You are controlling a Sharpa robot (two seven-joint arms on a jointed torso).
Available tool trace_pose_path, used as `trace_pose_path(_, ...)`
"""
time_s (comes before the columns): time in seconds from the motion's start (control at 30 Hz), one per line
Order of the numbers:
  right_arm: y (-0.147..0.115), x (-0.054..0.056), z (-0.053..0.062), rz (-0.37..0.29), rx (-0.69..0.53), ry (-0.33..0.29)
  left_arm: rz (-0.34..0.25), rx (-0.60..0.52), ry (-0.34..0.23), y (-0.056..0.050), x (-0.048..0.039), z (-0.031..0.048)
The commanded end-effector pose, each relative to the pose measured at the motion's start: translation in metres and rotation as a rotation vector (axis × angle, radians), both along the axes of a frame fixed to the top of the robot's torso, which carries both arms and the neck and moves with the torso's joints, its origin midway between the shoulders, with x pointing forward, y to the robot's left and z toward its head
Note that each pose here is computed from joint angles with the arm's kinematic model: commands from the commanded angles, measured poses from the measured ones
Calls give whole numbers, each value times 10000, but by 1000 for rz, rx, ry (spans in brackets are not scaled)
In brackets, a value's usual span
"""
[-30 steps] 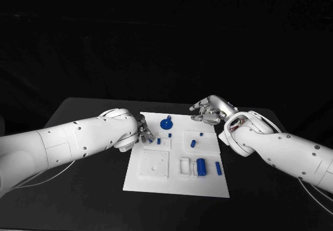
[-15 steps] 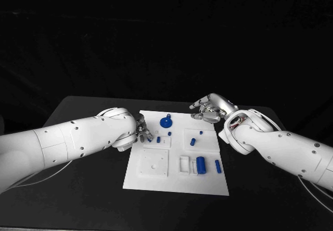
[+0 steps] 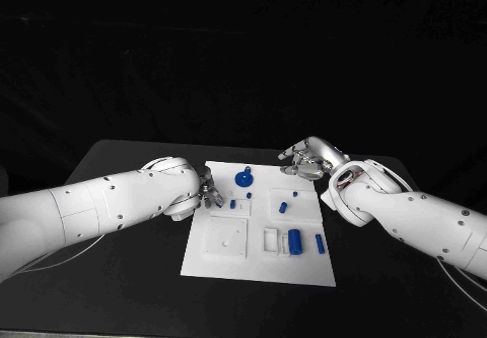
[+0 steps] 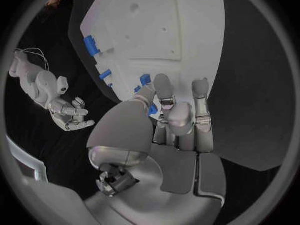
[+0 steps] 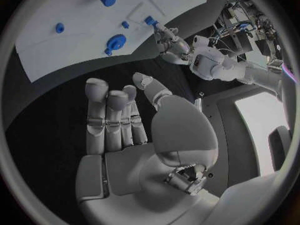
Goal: Assemble the parts on the task board
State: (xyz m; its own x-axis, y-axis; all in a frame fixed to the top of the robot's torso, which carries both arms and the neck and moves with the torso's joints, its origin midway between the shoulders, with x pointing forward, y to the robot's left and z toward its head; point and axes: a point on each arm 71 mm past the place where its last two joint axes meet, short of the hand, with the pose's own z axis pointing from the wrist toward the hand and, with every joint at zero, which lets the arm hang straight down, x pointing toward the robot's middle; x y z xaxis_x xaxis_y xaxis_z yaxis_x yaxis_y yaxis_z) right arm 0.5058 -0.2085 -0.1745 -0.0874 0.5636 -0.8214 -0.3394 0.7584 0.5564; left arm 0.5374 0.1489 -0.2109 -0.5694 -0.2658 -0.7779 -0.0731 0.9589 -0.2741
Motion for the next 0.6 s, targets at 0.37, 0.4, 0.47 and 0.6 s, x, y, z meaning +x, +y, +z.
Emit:
trace_pose_path(0.37,10,-2,-3,14,-4,4,-44,34,51,-29,-37,-53)
trace_pose_path(0.4,10,-2,-3,14,-4,4,-47,35,53,-32,-38,-55)
trace_pose_path(0.47,10,-2,-4,14,-4,4,-52,37,57,-36,-39,-57)
trace_pose_path(0.6,10,-1,-4,13,-4,5,-55,40,62,-36,-35,-60)
